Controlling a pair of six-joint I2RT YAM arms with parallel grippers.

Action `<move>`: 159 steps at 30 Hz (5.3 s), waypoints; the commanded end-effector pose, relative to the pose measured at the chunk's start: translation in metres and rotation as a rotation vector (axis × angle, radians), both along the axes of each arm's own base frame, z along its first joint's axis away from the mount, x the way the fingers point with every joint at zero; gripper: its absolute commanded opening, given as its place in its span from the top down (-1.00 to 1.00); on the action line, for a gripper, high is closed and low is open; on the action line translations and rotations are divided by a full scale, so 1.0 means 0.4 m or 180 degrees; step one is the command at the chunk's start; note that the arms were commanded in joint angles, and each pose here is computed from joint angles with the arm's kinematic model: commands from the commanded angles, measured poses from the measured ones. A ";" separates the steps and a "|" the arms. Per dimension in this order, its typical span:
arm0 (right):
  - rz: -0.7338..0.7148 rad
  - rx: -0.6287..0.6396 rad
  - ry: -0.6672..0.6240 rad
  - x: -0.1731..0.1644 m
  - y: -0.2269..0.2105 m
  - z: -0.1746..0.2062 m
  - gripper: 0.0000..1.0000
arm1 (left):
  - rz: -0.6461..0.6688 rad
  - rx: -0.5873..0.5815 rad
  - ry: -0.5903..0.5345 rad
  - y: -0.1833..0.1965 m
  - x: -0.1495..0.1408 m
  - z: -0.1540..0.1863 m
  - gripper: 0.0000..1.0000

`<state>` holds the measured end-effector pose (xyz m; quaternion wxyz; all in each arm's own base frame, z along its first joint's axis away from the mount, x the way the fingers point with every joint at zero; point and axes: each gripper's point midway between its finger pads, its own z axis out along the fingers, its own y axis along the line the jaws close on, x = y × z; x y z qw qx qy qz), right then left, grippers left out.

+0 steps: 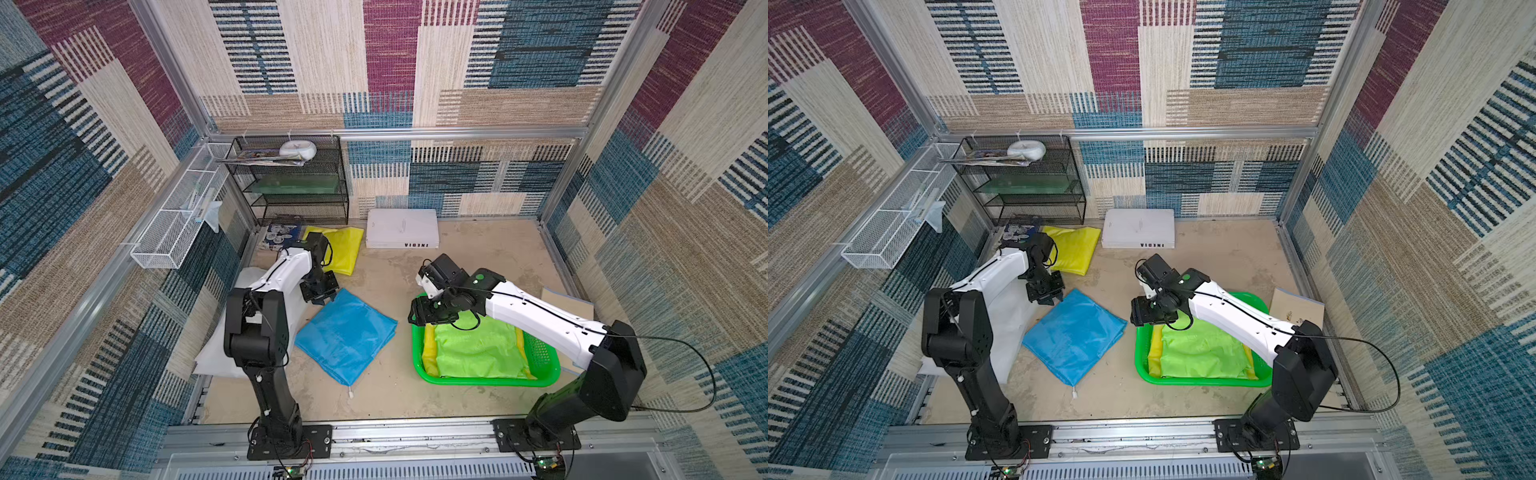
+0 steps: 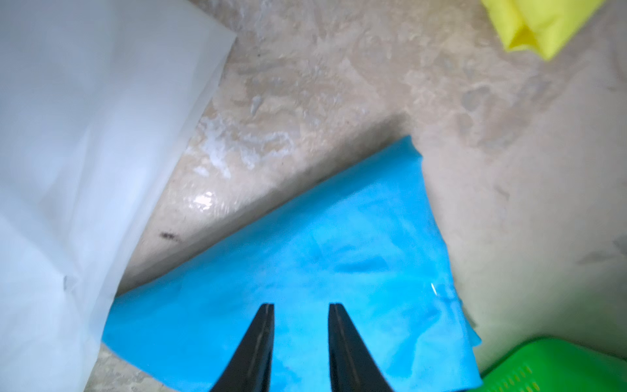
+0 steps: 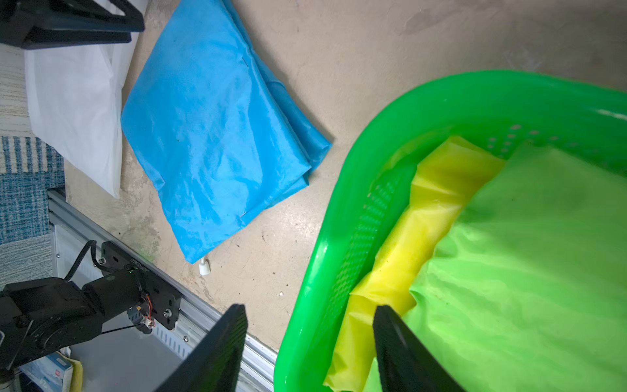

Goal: Put the folded raincoat in the basket
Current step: Move the raincoat to the center of the board, then pick up the raincoat from the center of the board.

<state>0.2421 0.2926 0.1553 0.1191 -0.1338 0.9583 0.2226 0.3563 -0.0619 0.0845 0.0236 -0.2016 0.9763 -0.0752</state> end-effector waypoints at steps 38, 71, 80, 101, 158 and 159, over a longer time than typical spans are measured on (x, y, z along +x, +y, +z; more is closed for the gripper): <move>-0.0355 -0.0551 0.0397 0.129 0.323 -0.337 -0.32 | 0.0113 -0.0610 0.0350 -0.123 -0.422 -0.136 0.41; 0.0145 -0.0298 0.0469 0.172 0.326 -0.305 0.03 | -0.0162 -0.0168 -0.0158 -0.086 -0.294 -0.045 0.48; 0.0153 -0.0331 0.0553 0.162 0.323 -0.346 0.30 | -0.0115 -0.0146 -0.0266 -0.068 -0.291 -0.018 0.46; 0.0602 -0.1056 0.0320 0.195 0.176 -0.320 0.86 | 0.0250 -0.0200 -0.0504 -0.006 -0.226 -0.022 0.23; 0.0632 -0.0925 0.0476 0.184 0.189 -0.351 0.61 | 0.0289 0.0568 -0.0112 0.092 -0.175 -0.204 0.44; 0.0635 -0.0922 0.0476 0.183 0.189 -0.352 0.59 | 0.0289 0.0561 -0.0106 0.091 -0.176 -0.203 0.42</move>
